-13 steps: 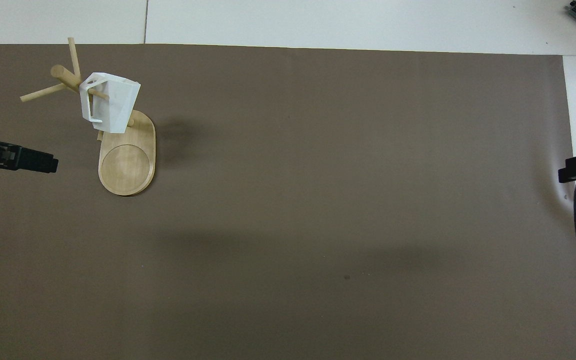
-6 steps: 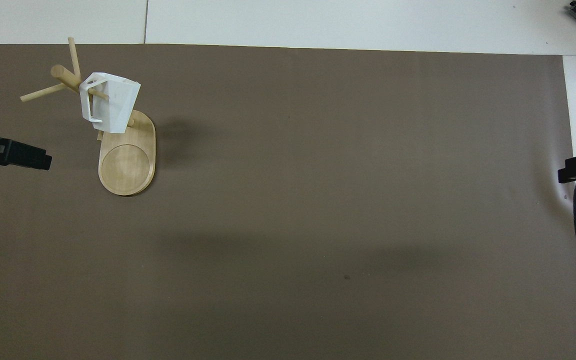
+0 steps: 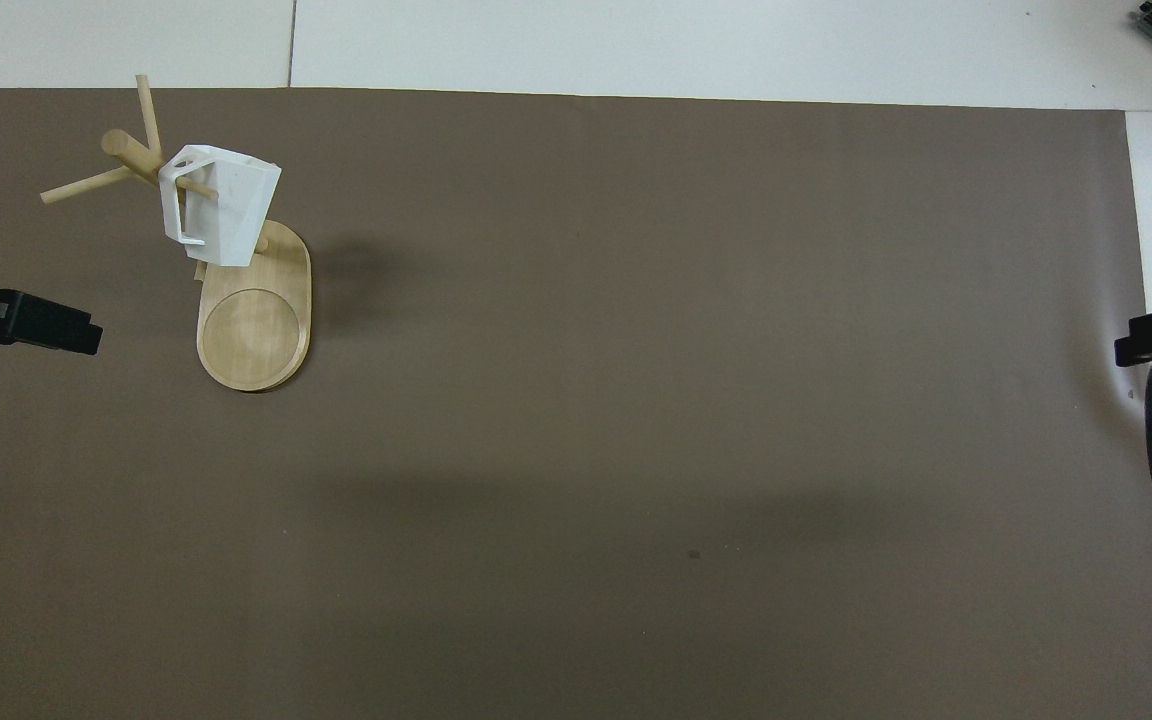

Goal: Hang cup on rack

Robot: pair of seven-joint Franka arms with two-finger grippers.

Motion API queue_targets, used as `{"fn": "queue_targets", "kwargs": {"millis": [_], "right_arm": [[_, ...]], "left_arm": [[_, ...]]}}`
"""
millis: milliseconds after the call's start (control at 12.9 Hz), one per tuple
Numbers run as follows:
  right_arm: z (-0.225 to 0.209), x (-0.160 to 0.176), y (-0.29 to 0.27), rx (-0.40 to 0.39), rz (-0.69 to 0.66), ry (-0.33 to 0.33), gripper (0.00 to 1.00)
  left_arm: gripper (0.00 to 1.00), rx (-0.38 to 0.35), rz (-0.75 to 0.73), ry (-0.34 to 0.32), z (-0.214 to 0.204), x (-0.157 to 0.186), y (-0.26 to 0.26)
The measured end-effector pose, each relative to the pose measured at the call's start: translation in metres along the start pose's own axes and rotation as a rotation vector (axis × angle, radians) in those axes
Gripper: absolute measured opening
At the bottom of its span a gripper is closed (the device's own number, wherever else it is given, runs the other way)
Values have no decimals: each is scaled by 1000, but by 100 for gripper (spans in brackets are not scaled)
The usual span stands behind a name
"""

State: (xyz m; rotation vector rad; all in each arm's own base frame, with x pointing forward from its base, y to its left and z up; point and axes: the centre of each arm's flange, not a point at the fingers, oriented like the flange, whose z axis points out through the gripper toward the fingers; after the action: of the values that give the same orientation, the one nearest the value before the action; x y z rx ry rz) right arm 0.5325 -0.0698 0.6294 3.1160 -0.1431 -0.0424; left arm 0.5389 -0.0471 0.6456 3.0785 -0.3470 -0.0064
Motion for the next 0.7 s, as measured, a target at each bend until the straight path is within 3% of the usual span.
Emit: {"fn": "queue_targets", "kwargs": {"millis": [700], "right_arm": [[0, 0, -1, 0, -2, 0, 100]], "left_arm": [[100, 22, -94, 2, -3, -3, -11]]}}
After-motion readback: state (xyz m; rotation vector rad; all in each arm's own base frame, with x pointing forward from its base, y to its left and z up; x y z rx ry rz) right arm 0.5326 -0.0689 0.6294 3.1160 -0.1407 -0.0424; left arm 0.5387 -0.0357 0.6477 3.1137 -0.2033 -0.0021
